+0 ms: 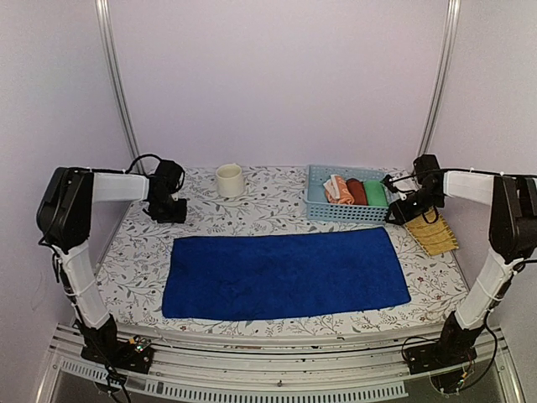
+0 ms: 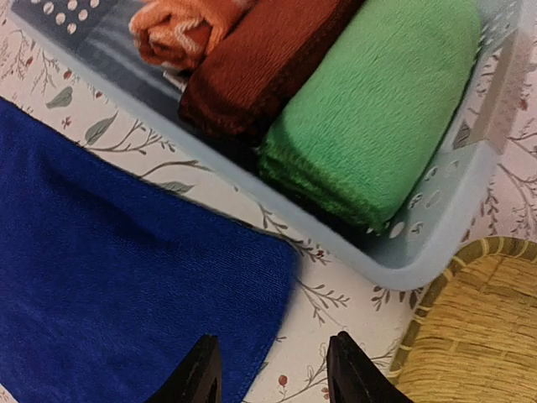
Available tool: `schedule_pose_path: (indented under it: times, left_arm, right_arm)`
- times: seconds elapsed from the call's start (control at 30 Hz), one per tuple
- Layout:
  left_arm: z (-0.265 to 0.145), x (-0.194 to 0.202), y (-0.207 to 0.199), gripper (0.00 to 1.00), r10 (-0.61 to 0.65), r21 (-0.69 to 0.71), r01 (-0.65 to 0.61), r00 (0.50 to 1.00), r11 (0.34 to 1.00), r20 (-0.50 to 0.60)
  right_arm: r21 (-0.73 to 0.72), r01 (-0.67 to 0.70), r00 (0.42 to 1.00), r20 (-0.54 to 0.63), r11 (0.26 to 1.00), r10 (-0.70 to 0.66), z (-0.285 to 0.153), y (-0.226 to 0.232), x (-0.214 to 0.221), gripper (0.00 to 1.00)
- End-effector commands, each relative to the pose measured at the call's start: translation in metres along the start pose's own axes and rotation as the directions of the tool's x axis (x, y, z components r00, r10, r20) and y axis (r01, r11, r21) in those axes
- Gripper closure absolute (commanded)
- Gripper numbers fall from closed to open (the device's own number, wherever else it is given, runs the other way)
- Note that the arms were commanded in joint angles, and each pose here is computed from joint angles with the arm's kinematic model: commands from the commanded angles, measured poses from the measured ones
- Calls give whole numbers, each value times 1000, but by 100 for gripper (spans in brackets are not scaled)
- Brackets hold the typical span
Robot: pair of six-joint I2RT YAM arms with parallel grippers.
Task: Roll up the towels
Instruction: Flatten out the towel at the center of the board, then smooth out the towel at the center of the board.
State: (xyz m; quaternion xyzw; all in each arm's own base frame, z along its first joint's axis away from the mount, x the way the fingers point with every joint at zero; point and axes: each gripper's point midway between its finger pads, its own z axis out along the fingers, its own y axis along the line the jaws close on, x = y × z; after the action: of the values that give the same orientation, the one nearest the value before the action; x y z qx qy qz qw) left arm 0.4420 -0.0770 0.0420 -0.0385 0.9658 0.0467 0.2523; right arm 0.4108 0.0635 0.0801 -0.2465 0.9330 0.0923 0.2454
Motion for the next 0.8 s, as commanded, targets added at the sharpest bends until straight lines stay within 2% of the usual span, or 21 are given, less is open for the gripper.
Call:
schedule_pose_path:
  times: [0.0, 0.1, 0.2, 0.33, 0.43, 0.5, 0.57, 0.67, 0.77]
  left_arm:
    - [-55, -37, -5, 58, -33, 13, 31, 987, 999, 159]
    - [-73, -17, -15, 58, -11, 71, -1, 986, 997, 164]
    - [-85, 8, -25, 58, 13, 119, -28, 992, 993, 123]
    - [-112, 49, -51, 61, 28, 274, -45, 997, 961, 66]
    - [-124, 87, -60, 71, -2, 384, 15, 999, 923, -33]
    - [-118, 117, -40, 77, -49, 316, 96, 987, 944, -154]
    - [-116, 143, -23, 85, -48, 272, 126, 960, 954, -275]
    - [-121, 165, -22, 93, -29, 299, 138, 939, 944, -342]
    - [-120, 189, -26, 95, -4, 307, 143, 911, 941, -413]
  right_arm:
    - [92, -35, 991, 135, 995, 22, -49, -6, -32, 52]
    - [84, -5, 993, 121, 996, -5, -57, 7, -10, 50]
    - [84, 19, 998, 65, 996, -25, -57, 16, 16, 50]
    - [-71, 113, 993, 55, 991, -109, -75, 58, 41, 51]
    - [-116, 244, 970, 29, 963, -242, -90, 79, 69, 53]
    - [-78, 324, 945, -13, 943, -326, -94, 77, 89, 57]
    - [-64, 374, 924, -64, 925, -377, -94, 77, 110, 59]
    - [-119, 396, 903, -129, 910, -410, -90, 85, 138, 61]
    - [-145, 402, 889, -175, 904, -424, -82, 86, 156, 63]
